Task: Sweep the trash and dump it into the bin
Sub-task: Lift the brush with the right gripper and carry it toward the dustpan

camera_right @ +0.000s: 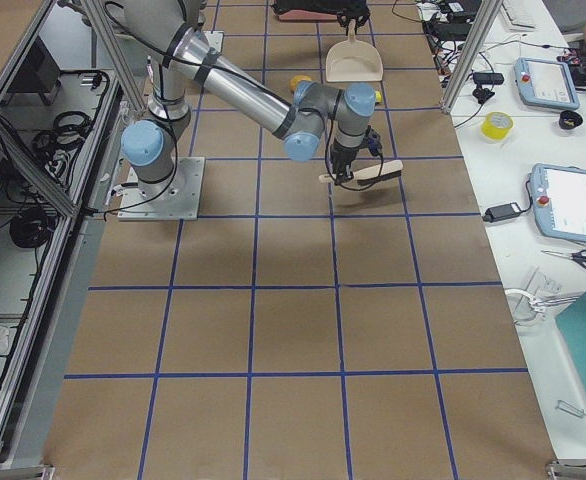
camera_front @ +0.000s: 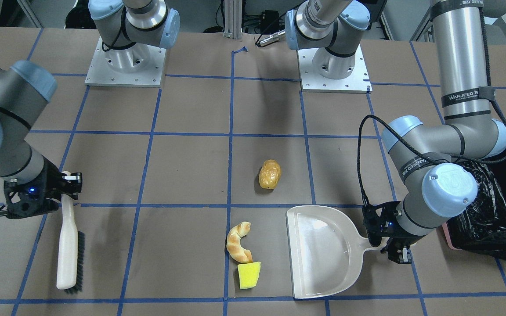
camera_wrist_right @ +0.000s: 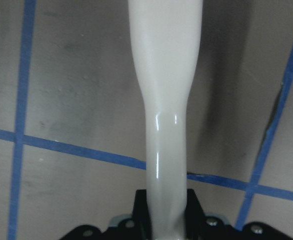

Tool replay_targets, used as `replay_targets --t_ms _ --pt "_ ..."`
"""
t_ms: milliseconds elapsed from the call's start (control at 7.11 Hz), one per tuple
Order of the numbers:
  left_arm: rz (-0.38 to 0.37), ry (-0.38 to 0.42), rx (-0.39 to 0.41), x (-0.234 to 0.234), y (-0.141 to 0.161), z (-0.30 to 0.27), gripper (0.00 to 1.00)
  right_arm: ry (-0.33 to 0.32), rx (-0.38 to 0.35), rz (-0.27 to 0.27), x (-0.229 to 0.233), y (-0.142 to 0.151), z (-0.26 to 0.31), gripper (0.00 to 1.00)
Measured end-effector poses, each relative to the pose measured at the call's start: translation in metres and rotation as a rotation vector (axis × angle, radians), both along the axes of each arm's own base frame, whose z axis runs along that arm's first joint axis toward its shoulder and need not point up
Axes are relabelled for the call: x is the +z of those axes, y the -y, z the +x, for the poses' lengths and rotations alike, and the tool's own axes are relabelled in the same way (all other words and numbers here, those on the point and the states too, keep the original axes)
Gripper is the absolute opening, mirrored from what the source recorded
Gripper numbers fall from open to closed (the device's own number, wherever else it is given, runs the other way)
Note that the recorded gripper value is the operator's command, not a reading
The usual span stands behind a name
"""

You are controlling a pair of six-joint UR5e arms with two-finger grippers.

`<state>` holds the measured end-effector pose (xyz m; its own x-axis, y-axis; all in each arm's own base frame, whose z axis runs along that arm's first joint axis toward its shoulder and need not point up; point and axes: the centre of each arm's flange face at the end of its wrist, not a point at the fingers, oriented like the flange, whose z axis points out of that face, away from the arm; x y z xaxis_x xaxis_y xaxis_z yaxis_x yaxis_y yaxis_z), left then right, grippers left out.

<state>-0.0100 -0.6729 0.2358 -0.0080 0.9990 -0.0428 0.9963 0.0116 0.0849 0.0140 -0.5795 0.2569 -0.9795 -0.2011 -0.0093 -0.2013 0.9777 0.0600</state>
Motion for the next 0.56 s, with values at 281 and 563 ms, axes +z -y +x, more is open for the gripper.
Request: replay_targets --t_ms 281,563 --pt "-0.001 0.000 0.000 0.000 0.000 0.000 0.00 0.031 -0.072 -0.009 0.002 -0.004 0.085 0.00" --pt "0.000 0.000 0.000 0.000 0.000 0.000 0.00 0.056 -0.115 -0.013 0.006 -0.014 0.158 0.00"
